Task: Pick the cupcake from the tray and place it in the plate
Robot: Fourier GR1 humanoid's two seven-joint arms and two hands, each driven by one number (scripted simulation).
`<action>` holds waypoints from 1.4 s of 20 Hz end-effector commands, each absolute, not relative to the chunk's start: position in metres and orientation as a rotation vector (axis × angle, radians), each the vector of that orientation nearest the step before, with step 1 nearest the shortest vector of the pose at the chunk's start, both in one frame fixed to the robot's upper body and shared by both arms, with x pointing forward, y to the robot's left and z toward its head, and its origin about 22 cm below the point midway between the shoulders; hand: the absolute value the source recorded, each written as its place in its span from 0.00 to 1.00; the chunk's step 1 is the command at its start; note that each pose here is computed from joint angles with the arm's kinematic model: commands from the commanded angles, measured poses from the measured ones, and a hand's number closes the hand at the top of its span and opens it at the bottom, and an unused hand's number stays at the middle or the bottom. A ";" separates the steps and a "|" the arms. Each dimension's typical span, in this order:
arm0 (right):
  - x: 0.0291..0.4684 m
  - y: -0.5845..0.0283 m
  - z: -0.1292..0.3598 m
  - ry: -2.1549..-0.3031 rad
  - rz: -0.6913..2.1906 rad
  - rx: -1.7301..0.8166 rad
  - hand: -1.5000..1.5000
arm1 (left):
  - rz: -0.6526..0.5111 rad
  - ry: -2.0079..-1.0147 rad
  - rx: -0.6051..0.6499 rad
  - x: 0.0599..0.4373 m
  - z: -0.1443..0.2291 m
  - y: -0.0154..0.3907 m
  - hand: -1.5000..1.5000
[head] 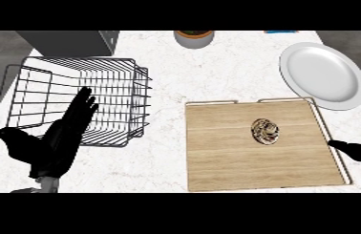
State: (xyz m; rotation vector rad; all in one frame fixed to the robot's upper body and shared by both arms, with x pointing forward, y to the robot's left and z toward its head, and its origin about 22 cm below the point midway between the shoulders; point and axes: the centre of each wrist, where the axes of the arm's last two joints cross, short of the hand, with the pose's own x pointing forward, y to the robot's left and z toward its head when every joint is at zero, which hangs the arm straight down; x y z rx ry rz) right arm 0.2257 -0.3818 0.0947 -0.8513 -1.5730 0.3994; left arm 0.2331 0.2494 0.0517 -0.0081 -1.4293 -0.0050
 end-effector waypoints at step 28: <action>0.252 -0.234 0.083 -1.098 0.691 -0.834 0.00 | -0.014 -1.193 -0.004 0.223 -0.011 0.238 0.50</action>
